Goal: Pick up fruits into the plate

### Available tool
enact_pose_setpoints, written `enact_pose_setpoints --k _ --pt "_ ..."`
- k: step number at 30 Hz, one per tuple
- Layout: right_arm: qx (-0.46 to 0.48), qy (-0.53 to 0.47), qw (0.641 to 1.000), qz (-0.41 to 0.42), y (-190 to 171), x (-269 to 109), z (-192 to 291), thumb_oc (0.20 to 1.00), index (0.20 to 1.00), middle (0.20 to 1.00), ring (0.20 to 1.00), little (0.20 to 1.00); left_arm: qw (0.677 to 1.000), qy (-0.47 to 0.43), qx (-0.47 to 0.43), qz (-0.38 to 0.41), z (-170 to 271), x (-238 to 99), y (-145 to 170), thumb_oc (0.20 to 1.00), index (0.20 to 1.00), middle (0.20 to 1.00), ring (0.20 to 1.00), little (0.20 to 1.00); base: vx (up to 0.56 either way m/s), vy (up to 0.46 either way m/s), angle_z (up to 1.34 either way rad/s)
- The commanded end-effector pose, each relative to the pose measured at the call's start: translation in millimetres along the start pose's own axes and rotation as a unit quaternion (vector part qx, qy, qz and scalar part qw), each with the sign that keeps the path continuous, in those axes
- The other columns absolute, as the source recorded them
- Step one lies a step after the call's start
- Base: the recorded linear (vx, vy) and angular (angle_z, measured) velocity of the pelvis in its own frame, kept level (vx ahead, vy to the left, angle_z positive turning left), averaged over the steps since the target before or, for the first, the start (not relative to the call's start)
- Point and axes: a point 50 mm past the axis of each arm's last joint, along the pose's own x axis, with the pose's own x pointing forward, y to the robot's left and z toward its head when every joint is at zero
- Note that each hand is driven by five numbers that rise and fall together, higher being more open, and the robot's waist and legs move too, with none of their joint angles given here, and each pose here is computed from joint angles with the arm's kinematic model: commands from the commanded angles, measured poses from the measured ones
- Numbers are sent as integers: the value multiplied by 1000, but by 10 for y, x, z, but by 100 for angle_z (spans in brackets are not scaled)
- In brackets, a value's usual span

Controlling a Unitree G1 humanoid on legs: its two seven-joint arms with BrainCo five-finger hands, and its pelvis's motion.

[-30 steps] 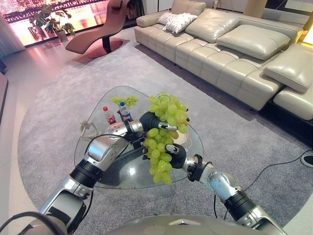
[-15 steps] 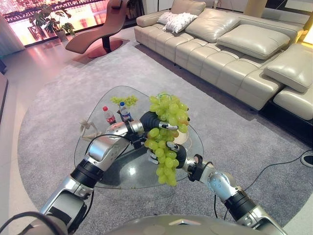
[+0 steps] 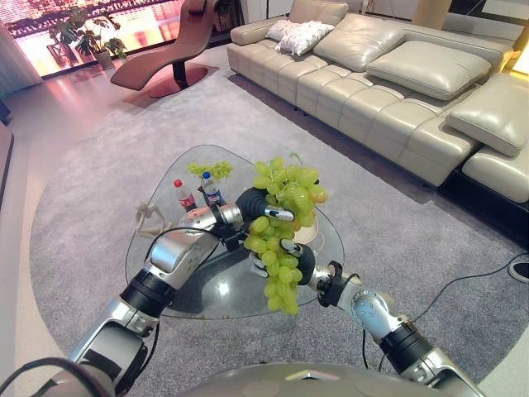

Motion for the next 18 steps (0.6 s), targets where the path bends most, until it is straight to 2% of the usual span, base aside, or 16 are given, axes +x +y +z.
enact_pose_setpoints --k 1,11,18 --pt "-50 -65 993 84 226 155 216 200 200 200 200 200 996 -16 -11 83 28 -189 318 1000 1000 1000 1000 1000 0 0 0" --pt "-143 -29 984 -99 -123 -633 426 200 200 200 200 200 972 62 -41 225 -445 -860 510 1000 1000 1000 1000 1000 25 -5 2" --pt "-236 28 938 -252 -268 -1177 706 200 200 200 200 200 925 147 -73 342 -884 -1427 616 1000 1000 1000 1000 1000 42 -6 6"
